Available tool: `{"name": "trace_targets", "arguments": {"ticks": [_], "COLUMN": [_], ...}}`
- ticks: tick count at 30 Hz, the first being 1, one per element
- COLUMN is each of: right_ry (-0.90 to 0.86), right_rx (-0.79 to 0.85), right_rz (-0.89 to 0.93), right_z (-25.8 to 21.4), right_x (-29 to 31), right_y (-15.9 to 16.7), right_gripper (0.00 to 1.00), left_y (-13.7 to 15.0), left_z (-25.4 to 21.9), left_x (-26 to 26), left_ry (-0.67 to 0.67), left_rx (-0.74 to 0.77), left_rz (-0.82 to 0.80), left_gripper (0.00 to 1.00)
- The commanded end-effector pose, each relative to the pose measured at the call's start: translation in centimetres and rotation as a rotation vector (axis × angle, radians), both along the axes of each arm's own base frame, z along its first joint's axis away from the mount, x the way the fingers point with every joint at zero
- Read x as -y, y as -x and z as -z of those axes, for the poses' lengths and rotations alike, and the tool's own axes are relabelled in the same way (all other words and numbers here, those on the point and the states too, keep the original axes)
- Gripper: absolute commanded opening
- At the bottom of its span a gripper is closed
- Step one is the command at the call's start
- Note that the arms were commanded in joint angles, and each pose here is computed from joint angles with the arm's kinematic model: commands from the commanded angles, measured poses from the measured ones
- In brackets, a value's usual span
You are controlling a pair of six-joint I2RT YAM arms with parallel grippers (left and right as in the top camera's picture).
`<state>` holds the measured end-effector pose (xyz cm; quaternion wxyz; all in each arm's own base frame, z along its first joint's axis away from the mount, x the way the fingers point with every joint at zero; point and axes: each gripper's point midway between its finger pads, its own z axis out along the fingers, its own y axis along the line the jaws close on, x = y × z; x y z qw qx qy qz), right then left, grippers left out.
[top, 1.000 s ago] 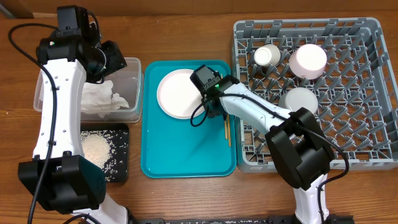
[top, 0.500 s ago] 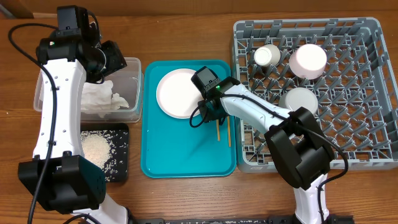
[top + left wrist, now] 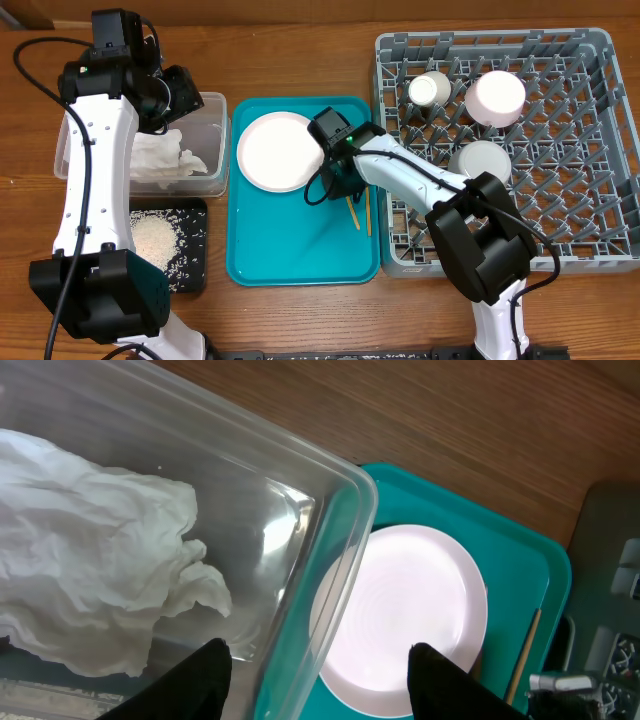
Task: Sort waste into correct bins and load items into the dishwasher
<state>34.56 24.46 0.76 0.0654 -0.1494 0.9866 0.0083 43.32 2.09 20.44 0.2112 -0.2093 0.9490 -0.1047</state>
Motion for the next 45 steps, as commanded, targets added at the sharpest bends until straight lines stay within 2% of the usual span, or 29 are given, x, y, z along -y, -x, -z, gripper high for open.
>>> {"name": "trace_targets", "arguments": {"ticks": [1, 9, 14, 20, 24, 32, 36, 45], "right_ry": [0.013, -0.1, -0.114, -0.119, -0.15, -0.184, -0.183, -0.221], "right_rx": [0.066, 0.242, 0.302, 0.254, 0.234, 0.216, 0.21, 0.165], "right_rz": [0.023, 0.125, 0.256, 0.276, 0.256, 0.227, 0.227, 0.195], "right_z": [-2.5, -15.1, -19.1, -17.9, -17.0, -16.8, -16.5, -13.7], "right_x": [0.3, 3.6, 9.7, 13.4, 13.3, 12.3, 12.3, 11.5], "right_y": [-2.1, -5.1, -6.1, -6.6, -6.6, -6.3, -6.3, -5.7], "right_gripper": [0.04, 0.04, 0.04, 0.04, 0.04, 0.04, 0.04, 0.04], "left_y": [0.1, 0.2, 0.2, 0.3, 0.8, 2.4, 3.2, 4.3], "left_z": [0.5, 0.5, 0.5, 1.1, 1.8, 3.5, 4.5, 5.1], "left_x": [-0.2, -0.2, 1.3, 5.9, 12.4, 23.3, 25.7, 27.9], "left_ry": [-0.02, -0.019, 0.048, 0.163, 0.237, 0.267, 0.204, 0.212], "left_rx": [-0.013, -0.017, -0.012, -0.009, 0.0, 0.041, 0.05, 0.025], "left_rz": [0.015, 0.015, 0.052, 0.164, 0.302, 0.45, 0.435, 0.432], "left_gripper": [0.59, 0.59, 0.59, 0.58, 0.59, 0.59, 0.59, 0.55]}}
